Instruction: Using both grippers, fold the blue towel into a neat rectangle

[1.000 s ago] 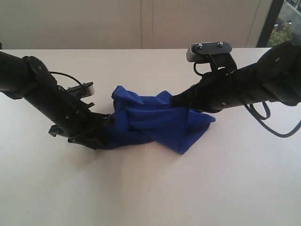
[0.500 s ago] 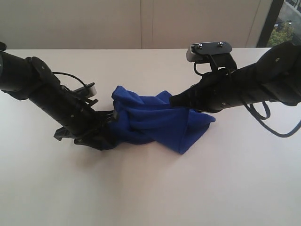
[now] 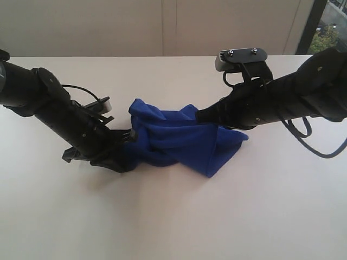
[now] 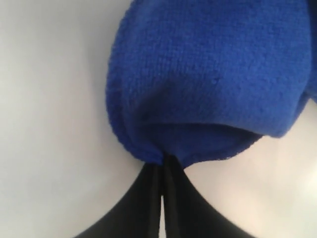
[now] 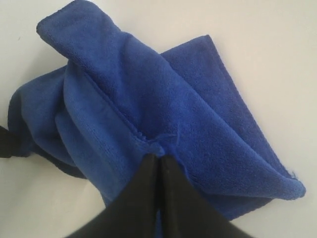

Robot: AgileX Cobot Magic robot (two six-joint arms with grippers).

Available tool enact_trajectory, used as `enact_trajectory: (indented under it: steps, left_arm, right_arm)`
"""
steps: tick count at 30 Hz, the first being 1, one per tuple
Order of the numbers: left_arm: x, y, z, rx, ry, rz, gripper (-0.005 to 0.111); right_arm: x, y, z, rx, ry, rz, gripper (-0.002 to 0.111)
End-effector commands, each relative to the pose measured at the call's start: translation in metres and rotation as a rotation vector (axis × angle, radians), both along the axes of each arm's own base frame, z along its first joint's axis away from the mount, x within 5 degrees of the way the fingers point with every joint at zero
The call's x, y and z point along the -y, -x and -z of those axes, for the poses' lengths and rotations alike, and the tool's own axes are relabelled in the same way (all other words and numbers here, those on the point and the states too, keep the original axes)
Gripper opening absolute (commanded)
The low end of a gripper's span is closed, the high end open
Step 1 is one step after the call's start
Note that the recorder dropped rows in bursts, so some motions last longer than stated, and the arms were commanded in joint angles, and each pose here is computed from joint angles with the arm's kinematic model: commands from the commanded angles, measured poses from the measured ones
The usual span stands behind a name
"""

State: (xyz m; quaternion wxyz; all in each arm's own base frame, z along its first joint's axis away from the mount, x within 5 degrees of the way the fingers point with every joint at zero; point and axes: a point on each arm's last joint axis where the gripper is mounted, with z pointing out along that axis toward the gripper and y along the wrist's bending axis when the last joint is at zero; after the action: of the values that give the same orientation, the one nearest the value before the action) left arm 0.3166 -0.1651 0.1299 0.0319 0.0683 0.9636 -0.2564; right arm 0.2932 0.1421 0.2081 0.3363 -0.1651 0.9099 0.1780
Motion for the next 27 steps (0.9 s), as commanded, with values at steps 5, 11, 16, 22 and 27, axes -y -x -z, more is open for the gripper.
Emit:
enact_trajectory:
  steps: [5, 11, 16, 22, 27]
  left_arm:
    - [-0.011, 0.003, 0.016, 0.062, -0.151, 0.129, 0.002]
    - [-0.021, 0.007, -0.022, 0.193, -0.226, 0.248, 0.0]
    - [-0.029, 0.013, -0.053, 0.282, -0.288, 0.317, 0.0]
    - [-0.031, 0.017, -0.071, 0.335, -0.282, 0.315, 0.0]
    - [-0.032, 0.019, -0.077, 0.352, -0.279, 0.316, 0.0]
  right_arm:
    - [0.001, 0.0, -0.002, 0.008, -0.002, 0.003, 0.0]
    - [0.001, 0.0, -0.002, 0.008, -0.002, 0.003, 0.0]
    - [0.001, 0.0, -0.002, 0.008, -0.002, 0.003, 0.0]
    - [0.001, 0.0, -0.002, 0.008, -0.002, 0.003, 0.0]
    - [0.001, 0.0, -0.002, 0.008, -0.002, 0.003, 0.0]
